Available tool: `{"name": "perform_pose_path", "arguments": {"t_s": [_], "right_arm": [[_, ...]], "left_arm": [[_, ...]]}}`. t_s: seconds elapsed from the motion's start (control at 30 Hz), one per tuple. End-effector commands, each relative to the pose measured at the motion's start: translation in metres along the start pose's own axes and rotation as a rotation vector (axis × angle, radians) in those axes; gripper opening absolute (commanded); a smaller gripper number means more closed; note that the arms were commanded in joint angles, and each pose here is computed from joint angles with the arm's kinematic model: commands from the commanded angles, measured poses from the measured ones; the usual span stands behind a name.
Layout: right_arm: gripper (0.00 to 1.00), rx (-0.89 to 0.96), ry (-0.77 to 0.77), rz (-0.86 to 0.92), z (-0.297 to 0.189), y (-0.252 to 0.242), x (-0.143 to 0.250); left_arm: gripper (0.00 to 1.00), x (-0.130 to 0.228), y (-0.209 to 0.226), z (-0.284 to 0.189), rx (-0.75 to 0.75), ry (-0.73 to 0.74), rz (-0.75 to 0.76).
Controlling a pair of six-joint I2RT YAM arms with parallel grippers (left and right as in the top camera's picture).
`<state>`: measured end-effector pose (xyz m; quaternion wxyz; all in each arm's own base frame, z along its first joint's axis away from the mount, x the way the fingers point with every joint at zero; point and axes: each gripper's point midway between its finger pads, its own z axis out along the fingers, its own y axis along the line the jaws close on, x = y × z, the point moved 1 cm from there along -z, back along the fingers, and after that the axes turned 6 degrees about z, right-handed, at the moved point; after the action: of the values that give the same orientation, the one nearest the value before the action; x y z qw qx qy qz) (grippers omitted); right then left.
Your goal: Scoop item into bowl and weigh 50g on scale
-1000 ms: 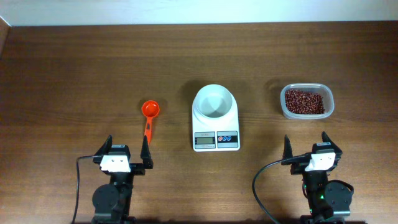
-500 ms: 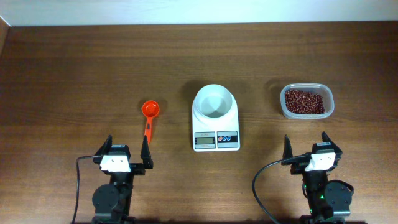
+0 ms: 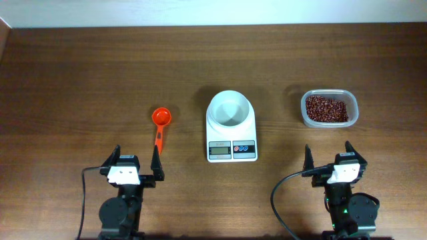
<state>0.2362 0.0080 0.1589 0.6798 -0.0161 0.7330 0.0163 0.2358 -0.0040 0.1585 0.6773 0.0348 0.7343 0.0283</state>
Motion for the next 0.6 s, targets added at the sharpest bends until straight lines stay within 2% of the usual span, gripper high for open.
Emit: {"name": "perform_pose_path", "arguments": {"t_s": [0.0,0.47,0.57], "right_arm": [[0.99,0.017,0.003,0.007,0.0,-0.003,0.002],[0.99,0.017,0.003,0.007,0.0,-0.003,0.002],[0.99,0.017,0.003,0.007,0.0,-0.003,0.002]], "left_arm": [[0.99,0.001,0.0,0.0,0.003,-0.001,0.015],[0.99,0.001,0.0,0.0,-0.001,-0.001,0.016],[0.99,-0.005,0.012,0.0,-0.074,-0.023,0.014]]}}
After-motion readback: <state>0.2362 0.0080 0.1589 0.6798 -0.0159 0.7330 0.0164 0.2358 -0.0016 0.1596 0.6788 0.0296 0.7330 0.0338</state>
